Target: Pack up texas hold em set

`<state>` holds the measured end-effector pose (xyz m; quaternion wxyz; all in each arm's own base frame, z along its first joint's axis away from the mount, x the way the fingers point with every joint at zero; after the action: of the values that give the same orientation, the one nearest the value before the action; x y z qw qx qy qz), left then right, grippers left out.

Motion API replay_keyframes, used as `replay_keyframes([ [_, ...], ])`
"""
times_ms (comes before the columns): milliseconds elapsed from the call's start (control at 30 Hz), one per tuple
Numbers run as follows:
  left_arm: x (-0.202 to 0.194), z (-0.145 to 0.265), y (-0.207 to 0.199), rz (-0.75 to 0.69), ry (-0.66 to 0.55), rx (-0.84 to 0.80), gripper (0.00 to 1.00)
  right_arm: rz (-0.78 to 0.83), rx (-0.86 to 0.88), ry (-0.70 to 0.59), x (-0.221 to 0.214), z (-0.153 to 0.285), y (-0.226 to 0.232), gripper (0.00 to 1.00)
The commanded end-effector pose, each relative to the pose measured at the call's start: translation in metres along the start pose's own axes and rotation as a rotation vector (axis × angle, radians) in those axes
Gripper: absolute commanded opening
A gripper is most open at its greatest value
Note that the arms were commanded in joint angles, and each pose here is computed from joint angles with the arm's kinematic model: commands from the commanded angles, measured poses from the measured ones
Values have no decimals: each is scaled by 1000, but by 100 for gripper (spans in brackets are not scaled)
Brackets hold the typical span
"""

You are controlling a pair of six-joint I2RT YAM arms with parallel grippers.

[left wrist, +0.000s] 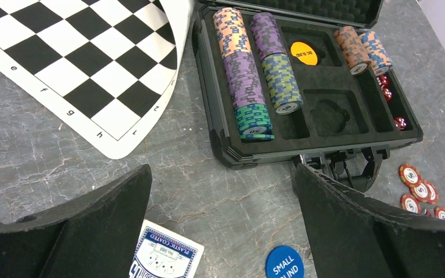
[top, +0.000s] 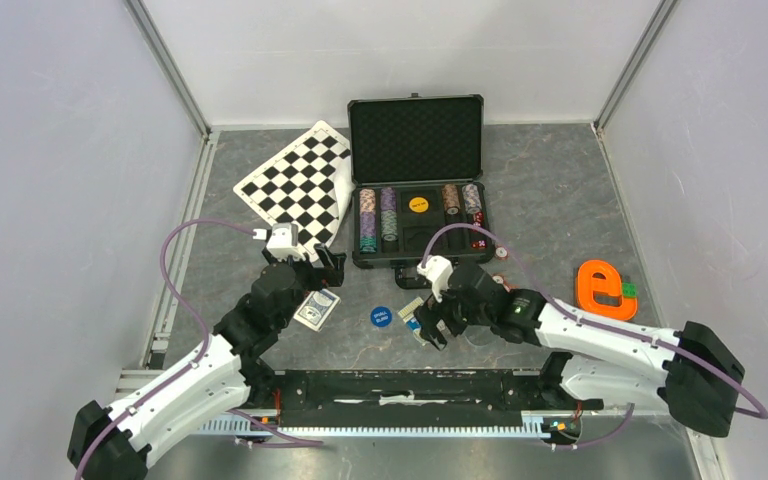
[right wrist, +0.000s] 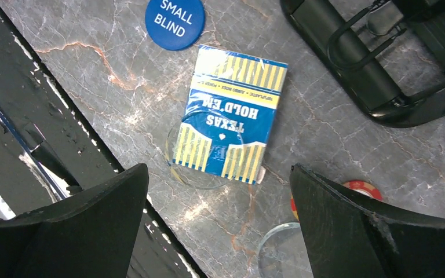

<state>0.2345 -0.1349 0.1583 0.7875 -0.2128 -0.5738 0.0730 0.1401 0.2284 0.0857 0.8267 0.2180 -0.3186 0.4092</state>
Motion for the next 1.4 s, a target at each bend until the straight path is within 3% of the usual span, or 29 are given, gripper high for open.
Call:
replay_keyframes([
  [0,11,1,-6,-23,-46,-38,100,7,-65,-21,10,-5,5,98],
  [267,11,0,-6,-26,-45,-38,100,12,-160,69,2,-24,10,97],
  [600,13,2,-7,-20,-54,-47,100,-17,-200,40,9,-18,6,60],
  [767,14,3,-8,-19,-55,-51,100,-33,-286,35,8,-11,-12,47],
  [867,14,3,-7,-19,-55,-50,100,-81,-342,54,0,-9,-31,46],
  [1100,13,3,-8,-16,-54,-51,100,-134,-411,80,-13,-10,-62,52],
  [1133,13,3,-8,-15,-54,-51,100,-134,-410,84,-13,-10,-63,55],
  [1167,13,4,-7,-15,-55,-51,100,-132,-404,85,-12,-11,-63,65],
  [1200,14,4,-8,-15,-55,-51,100,-127,-391,86,-8,-10,-61,82],
  [1233,13,3,-7,-17,-54,-51,100,-124,-378,85,-6,-10,-59,91],
  [1367,13,3,-8,-16,-53,-51,100,-69,-291,17,20,-6,-41,96],
])
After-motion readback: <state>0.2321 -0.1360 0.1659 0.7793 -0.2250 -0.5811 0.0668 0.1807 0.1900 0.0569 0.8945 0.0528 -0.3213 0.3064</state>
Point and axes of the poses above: each gripper's point midway between its finger pads, its own z axis back along the fingers, its own y axis along the line the jaws close on, x = y × z, the point moved 2 cm from there along z, back along the fingers, and after that the axes turned 4 degrees about z, right-handed, at the moved point
